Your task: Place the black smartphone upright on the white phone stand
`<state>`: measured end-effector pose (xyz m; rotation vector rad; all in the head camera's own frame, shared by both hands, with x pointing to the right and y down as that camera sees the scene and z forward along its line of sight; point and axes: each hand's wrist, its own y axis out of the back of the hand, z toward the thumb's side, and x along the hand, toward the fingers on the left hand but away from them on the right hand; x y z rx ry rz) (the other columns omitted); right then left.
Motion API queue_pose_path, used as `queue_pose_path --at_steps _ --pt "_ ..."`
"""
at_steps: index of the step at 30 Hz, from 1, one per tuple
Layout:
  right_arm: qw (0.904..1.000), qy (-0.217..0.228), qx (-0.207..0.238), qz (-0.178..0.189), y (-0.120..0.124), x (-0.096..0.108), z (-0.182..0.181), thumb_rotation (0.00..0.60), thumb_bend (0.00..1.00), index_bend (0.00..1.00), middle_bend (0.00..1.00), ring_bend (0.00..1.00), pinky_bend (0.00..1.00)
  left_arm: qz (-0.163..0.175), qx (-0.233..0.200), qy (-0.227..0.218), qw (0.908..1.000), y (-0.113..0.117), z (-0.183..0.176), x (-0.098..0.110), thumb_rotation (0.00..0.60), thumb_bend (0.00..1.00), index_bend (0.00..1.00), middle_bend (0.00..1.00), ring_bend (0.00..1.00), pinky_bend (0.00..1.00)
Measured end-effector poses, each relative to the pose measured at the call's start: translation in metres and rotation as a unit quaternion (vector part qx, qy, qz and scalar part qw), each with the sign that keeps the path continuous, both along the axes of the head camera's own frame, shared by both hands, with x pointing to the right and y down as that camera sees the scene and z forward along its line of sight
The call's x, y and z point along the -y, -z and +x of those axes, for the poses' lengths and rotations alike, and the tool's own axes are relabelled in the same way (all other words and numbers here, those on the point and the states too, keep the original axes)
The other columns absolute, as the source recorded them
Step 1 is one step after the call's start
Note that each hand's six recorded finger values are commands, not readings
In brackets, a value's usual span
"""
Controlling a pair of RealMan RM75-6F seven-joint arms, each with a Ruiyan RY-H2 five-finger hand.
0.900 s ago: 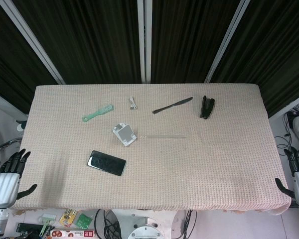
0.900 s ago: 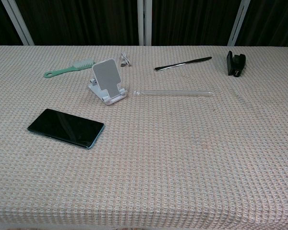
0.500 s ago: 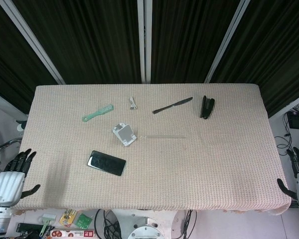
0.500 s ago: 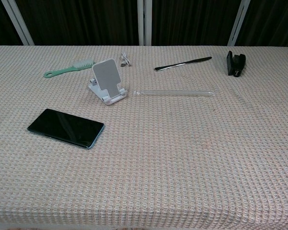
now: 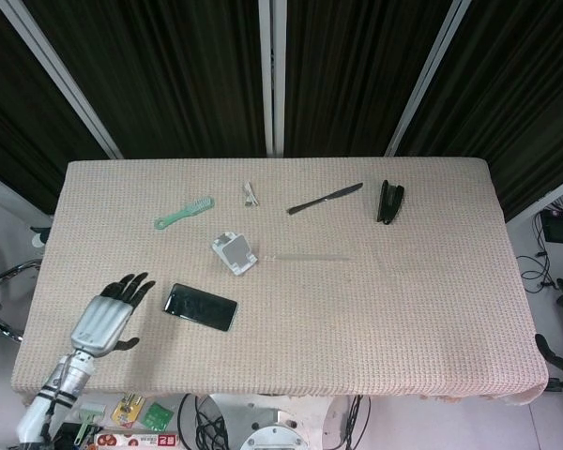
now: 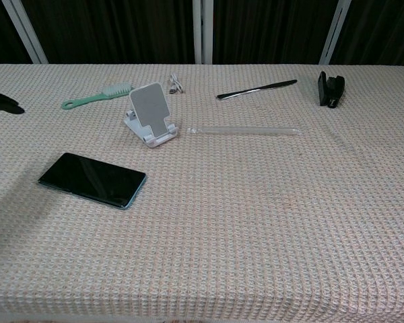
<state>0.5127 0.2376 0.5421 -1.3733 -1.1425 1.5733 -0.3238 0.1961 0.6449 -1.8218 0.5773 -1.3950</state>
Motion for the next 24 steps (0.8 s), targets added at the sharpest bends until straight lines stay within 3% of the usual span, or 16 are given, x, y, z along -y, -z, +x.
queue_pose_path --at_steps 3,8,24 --pt "1.0000 -0.004 0.000 0.002 -0.001 -0.002 0.002 0.600 0.19 0.00 0.00 0.00 0.00 -0.027 -0.013 -0.018 0.9994 -0.018 0.024 0.009 0.600 0.12 0.11 0.05 0.06 0.21" --pt "0.9999 -0.009 -0.004 0.002 -0.001 -0.005 0.006 0.600 0.19 0.00 0.00 0.00 0.00 -0.044 -0.035 -0.033 0.9979 -0.040 0.059 0.026 0.600 0.13 0.11 0.05 0.06 0.21" --pt "0.9999 -0.013 -0.007 -0.003 -0.002 -0.008 0.010 0.600 0.19 0.00 0.00 0.00 0.00 -0.072 -0.006 -0.053 0.9959 -0.069 0.073 0.035 0.600 0.15 0.16 0.05 0.06 0.21"
